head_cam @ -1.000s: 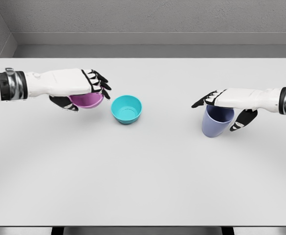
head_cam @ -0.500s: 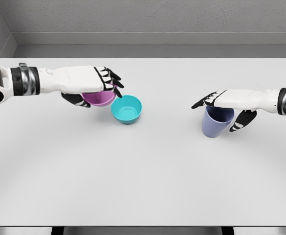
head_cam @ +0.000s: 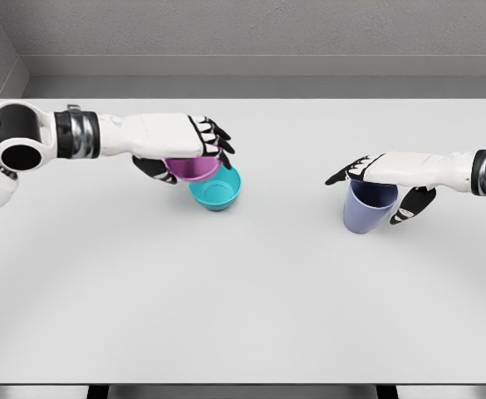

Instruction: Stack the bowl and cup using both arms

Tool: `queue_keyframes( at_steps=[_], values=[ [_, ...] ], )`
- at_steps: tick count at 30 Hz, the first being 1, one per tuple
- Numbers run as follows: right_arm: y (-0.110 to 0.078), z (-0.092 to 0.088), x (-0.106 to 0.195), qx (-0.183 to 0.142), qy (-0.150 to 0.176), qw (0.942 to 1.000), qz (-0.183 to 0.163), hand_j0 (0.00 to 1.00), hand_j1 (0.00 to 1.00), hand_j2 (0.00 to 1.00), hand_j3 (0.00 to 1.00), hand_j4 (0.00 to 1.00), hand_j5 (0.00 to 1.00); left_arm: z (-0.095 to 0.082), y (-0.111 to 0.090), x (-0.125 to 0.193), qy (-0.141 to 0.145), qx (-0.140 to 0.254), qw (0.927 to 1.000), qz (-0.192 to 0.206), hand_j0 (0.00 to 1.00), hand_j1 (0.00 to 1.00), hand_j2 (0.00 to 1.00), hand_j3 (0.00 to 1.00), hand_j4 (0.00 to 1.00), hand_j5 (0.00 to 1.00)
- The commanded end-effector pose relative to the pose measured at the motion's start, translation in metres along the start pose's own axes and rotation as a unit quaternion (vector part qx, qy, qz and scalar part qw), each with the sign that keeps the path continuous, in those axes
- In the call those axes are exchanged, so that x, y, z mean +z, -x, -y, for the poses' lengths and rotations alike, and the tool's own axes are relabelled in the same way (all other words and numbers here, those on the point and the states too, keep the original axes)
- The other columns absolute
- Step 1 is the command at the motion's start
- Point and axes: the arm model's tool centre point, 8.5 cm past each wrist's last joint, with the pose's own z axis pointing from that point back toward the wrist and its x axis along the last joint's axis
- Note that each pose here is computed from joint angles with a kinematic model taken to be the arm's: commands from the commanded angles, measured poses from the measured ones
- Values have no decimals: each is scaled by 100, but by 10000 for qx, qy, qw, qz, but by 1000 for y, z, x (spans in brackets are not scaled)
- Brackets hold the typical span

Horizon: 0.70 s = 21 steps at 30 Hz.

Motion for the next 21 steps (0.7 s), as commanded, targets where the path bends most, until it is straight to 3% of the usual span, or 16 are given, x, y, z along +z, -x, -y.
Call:
queue_keyframes(
  at_steps=[1, 4, 16, 21],
  values=[
    [0, 0, 0, -21, 13, 10000, 2, 100, 100, 100, 100, 100, 100, 2, -1, -9, -2, 58, 10000, 50, 80, 80, 80, 80, 80, 80],
    [0, 0, 0, -15, 10, 10000, -2, 100, 100, 100, 100, 100, 100, 5, 5, -15, 19, 158, 9999, -10, 80, 80, 80, 80, 80, 80],
    [-1, -3, -1, -24, -46, 10000, 27, 72, 72, 72, 72, 72, 72, 14, 12, -41, 152, 267, 9995, -83, 80, 80, 80, 80, 80, 80],
    [-1, -3, -1, -24, -46, 10000, 27, 71, 71, 71, 71, 71, 71, 14, 9, -47, 164, 274, 9995, -16, 80, 80, 80, 80, 80, 80]
  ],
)
